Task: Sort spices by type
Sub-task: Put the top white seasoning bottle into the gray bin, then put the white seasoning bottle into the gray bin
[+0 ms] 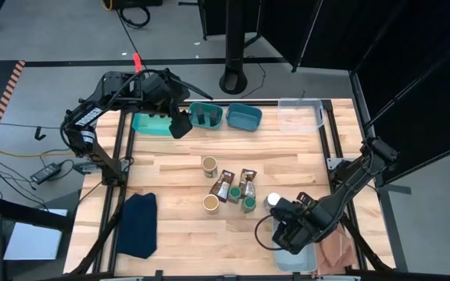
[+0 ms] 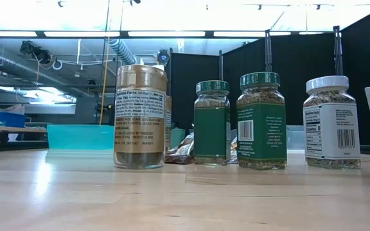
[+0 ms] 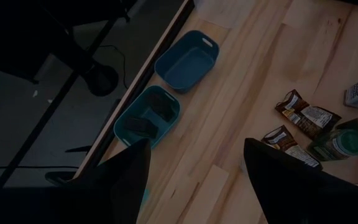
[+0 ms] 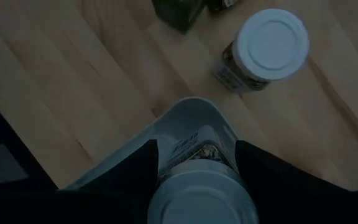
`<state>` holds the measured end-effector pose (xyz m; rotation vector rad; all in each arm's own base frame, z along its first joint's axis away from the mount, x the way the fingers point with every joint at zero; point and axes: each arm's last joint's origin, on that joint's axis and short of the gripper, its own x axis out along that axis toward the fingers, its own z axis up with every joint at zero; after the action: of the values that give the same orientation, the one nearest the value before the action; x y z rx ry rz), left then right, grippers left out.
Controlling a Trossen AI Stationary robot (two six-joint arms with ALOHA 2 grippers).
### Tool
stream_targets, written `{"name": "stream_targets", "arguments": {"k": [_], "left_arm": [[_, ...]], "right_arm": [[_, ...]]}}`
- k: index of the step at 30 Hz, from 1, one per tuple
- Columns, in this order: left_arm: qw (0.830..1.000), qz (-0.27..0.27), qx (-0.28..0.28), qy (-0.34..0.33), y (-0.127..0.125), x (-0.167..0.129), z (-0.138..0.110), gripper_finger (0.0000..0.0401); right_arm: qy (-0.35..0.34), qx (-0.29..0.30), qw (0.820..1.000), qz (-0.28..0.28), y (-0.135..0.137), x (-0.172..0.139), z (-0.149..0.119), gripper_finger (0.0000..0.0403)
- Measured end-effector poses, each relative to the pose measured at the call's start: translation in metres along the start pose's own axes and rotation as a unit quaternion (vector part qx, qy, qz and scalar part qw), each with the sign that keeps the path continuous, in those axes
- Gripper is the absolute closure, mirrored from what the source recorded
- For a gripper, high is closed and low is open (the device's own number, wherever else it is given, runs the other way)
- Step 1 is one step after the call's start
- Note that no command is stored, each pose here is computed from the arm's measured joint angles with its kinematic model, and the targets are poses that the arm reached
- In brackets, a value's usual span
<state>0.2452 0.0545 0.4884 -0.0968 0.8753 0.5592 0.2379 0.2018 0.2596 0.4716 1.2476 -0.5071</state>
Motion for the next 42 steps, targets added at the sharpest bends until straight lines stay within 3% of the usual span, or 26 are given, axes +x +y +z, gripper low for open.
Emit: {"name": "stream_targets", "arguments": {"k": [6,9,30,42], "left_arm": [[1.0,0.0,0.0,0.0,0.0,0.0,0.0,0.0137],[1.0,0.0,-0.001,0.0,0.0,0.0,0.0,0.0137],[1.0,0.0,0.0,-0.001,0.0,0.0,0.0,0.0137],[1.0,0.0,0.012,-0.001,0.0,0.0,0.0,0.0137]], "right_arm": [[0.009,0.009,1.0,0.028,0.001,0.026,-0.007,0.0193],[0.013,0.013,1.0,0.014,-0.004,0.033,-0.01,0.0193],[0.005,0.018,0.999,0.038,-0.007,0.05,-0.007,0.0189],[0.008,0.033,0.997,0.064,-0.016,0.035,0.004,0.0107]]}}
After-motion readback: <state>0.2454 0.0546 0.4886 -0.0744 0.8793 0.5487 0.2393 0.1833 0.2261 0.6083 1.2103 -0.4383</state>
